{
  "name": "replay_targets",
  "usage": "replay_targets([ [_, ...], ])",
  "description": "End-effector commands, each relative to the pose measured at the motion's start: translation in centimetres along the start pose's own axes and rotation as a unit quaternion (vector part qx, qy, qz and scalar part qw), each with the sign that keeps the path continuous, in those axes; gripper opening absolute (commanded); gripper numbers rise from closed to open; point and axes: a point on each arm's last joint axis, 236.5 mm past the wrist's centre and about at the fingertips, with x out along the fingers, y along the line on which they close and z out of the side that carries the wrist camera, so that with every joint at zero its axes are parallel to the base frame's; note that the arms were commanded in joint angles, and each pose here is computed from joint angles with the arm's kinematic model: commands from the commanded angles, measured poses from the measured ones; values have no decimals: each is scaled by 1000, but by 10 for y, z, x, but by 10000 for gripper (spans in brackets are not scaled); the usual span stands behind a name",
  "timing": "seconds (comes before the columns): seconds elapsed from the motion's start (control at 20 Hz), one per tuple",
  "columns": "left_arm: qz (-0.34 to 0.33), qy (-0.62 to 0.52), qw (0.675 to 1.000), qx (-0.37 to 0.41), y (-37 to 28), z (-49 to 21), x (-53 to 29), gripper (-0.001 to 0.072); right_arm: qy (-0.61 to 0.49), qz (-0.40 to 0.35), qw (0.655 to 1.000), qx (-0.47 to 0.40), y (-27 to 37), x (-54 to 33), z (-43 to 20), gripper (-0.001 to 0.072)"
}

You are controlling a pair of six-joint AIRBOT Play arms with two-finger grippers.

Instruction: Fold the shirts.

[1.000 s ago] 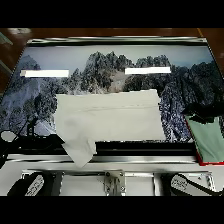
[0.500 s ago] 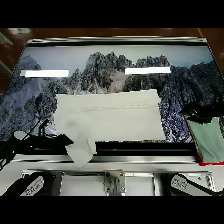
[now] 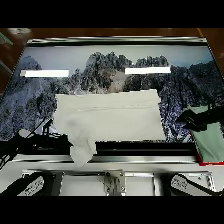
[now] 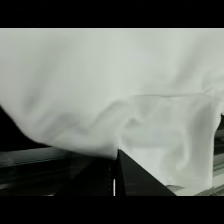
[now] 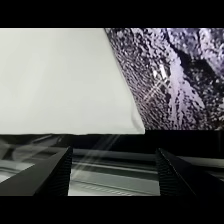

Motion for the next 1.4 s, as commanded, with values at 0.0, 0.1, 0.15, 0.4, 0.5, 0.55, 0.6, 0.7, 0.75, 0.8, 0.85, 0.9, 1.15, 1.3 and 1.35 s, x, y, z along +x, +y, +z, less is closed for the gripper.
replay_targets([
  [0.0, -26, 1, 999, 23, -20, -3, -10, 46, 48, 5, 999, 10, -13, 37, -36, 639],
  [0.1, -31, -13, 999, 41, -28, 0, -18, 46, 33, 17, 999, 28, -15, 57, -37, 639],
  [0.15, -33, -21, 998, 48, -31, 0, -22, 46, 20, 24, 999, 36, -14, 65, -35, 639],
  [0.4, -52, -47, 996, 56, -46, 5, -31, 46, 2, 26, 998, 61, -20, 84, -38, 639],
  [0.5, -61, -50, 995, 53, -50, 6, -31, 46, 5, 32, 997, 71, -19, 91, -44, 639],
  [0.55, -61, -51, 995, 53, -50, 6, -31, 46, 3, 35, 997, 72, -18, 94, -45, 639],
  [0.6, -61, -51, 995, 53, -50, 7, -32, 46, -4, 37, 996, 76, -18, 95, -43, 638],
  [0.7, -60, -51, 995, 54, -50, 7, -32, 46, -19, 49, 995, 81, -13, 95, -35, 638],
  [0.75, -60, -52, 995, 54, -50, 7, -32, 46, -25, 53, 995, 84, -12, 94, -32, 638],
  [0.8, -60, -54, 995, 54, -49, 8, -32, 46, -25, 55, 995, 85, -11, 95, -32, 637],
  [0.85, -59, -55, 995, 54, -49, 8, -32, 47, -22, 54, 995, 84, -12, 96, -33, 549],
  [0.9, -59, -55, 995, 53, -49, 9, -32, 47, -23, 54, 995, 83, -12, 96, -32, 411],
  [1.15, -58, -61, 995, 55, -49, 11, -32, 46, -9, 107, 992, 60, 14, 92, -38, 313],
  [1.3, -57, -62, 995, 54, -48, 12, -32, 46, 6, 114, 992, 57, 18, 91, -45, 413],
  [1.35, -57, -62, 995, 54, -48, 12, -32, 46, 6, 114, 992, 57, 17, 91, -45, 412],
])
